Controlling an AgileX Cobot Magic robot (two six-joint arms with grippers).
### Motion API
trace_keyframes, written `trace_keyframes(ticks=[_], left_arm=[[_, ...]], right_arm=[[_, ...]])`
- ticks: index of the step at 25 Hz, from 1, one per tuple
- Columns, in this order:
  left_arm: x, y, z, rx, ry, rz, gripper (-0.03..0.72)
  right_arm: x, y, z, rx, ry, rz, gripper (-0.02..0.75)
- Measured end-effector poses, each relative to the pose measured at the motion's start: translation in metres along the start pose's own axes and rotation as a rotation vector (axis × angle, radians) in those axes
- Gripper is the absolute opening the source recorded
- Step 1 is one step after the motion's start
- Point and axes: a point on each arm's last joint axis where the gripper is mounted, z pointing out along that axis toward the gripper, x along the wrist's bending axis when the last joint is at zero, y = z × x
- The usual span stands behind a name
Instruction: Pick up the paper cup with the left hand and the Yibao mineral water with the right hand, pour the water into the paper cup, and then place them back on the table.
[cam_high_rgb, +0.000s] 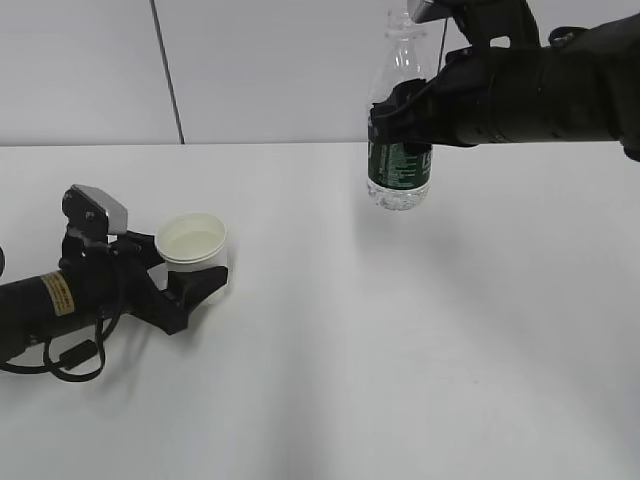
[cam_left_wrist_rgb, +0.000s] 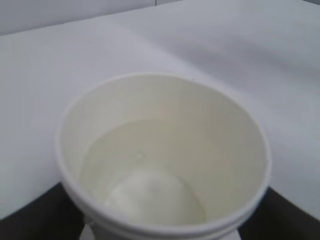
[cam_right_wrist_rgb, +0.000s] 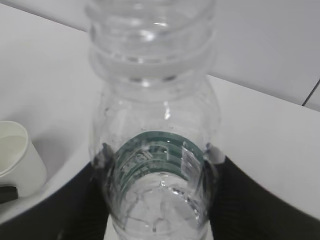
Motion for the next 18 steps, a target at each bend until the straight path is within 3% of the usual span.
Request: trace_keyframes(ticks=[12,18], left_arm=[[0.003,-0.004,-0.007,0.059,-0.052,0.046,0.527],[-0.002,-0.015,-0.018,0.110,-0.047,0.007,0.527]], right_arm=[[0.000,0.000,0.000,0.000,0.000,0.006,0.426],[0.000,0.000,0.000,0.000,0.000,0.007,0.426]])
